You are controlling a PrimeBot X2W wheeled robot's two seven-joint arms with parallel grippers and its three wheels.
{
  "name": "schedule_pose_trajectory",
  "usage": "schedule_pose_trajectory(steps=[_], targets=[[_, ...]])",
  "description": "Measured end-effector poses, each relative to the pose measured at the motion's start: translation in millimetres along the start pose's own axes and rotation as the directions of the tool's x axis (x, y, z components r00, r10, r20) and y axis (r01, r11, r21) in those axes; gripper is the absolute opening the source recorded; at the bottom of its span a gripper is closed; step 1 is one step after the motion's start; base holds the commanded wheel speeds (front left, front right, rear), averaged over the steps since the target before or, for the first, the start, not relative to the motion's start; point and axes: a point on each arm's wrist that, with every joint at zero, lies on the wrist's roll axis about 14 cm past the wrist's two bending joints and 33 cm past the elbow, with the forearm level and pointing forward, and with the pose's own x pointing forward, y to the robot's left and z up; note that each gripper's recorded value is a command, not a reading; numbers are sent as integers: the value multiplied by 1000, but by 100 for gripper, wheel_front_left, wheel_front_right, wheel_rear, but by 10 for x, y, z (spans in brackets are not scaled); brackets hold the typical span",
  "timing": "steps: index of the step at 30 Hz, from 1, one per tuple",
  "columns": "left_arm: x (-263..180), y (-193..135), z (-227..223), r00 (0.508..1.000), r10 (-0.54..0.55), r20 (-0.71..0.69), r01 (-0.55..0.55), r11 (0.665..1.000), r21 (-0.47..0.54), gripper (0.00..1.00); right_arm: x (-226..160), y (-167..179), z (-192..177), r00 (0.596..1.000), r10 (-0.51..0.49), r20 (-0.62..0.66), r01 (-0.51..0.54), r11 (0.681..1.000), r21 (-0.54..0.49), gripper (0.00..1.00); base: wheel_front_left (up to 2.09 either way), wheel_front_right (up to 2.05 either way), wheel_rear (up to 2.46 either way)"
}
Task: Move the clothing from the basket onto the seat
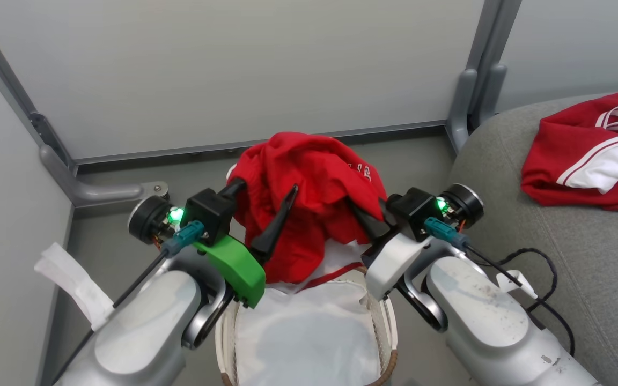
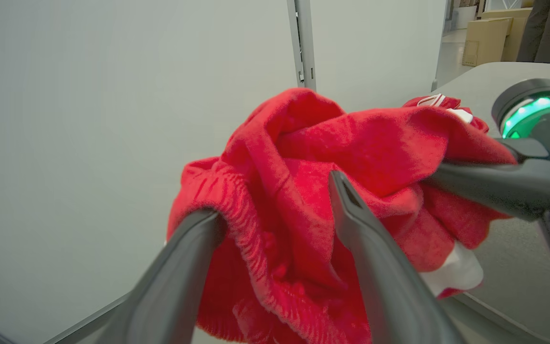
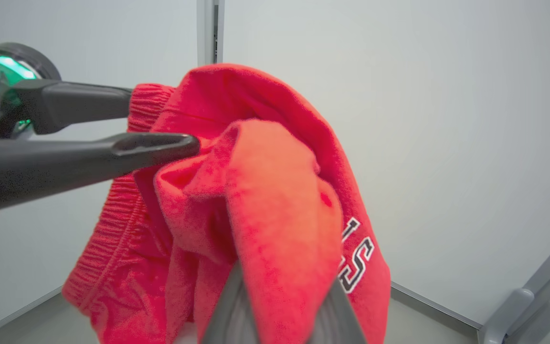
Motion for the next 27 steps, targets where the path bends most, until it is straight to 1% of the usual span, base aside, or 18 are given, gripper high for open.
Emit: schedule_pose_trajectory(steps=[5,10,16,27], targets=[[-72,-118,-251,1000,10,-25,-12,996,-85,100,-144,-323,-38,995,-98,-2,98,995,-24,0,0,0,0],[-147,-267,-448,999,8,-51,-16,988,-153,100,-329,-607,-110,981,-195,-15,195,980,-31,0,0,0,0],[-189,-387,-553,998,5,-59,-16,981,-196,100,-557,-918,-158,955,-295,-24,293,955,-54,0,0,0,0],[-121,-610,-574,998,-41,-44,29,972,-232,100,-963,-1240,-256,906,-421,-50,416,905,-83,0,0,0,0]])
